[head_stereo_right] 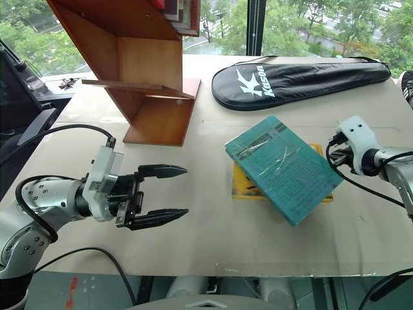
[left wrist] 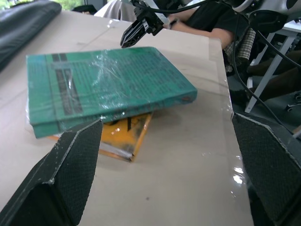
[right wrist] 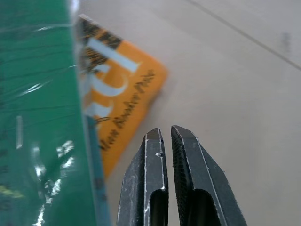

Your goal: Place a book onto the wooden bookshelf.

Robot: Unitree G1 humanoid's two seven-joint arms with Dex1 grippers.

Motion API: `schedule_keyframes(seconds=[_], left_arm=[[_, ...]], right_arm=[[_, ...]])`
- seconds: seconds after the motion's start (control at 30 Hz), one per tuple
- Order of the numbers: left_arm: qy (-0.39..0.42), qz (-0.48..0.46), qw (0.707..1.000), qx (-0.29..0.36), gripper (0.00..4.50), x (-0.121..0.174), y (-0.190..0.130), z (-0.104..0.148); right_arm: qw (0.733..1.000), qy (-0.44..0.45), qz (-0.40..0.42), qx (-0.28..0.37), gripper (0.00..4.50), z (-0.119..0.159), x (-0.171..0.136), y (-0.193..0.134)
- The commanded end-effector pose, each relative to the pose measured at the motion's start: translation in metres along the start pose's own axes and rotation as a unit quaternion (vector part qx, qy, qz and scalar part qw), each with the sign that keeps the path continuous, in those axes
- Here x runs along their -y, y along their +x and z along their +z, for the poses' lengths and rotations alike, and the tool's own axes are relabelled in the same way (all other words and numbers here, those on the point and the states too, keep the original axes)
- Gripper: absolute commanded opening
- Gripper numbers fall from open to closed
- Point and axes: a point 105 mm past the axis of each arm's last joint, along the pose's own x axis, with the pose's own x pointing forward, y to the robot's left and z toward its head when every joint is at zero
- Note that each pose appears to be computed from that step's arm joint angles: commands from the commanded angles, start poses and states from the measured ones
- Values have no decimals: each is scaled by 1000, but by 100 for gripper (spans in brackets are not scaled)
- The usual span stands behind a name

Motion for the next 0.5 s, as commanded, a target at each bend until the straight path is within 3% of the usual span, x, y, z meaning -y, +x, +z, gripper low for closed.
schedule_keyframes(seconds=[0.03, 0.3, 0.43, 0.5], left_arm=[[6, 16, 1000, 1, 450, 0, -5, 0], [-12, 35, 999, -13, 450, -2, -9, -12], [-19, 63, 997, -26, 450, -6, -11, -20], [-38, 94, 994, -37, 450, -12, -11, -28]], right_arm=[[999, -29, 24, 32, 5, 22, -20, 7], [995, -28, 70, 67, 5, 44, -65, 20], [994, -28, 70, 81, 5, 45, -72, 20], [988, -47, 50, 139, 5, 51, -64, 8]])
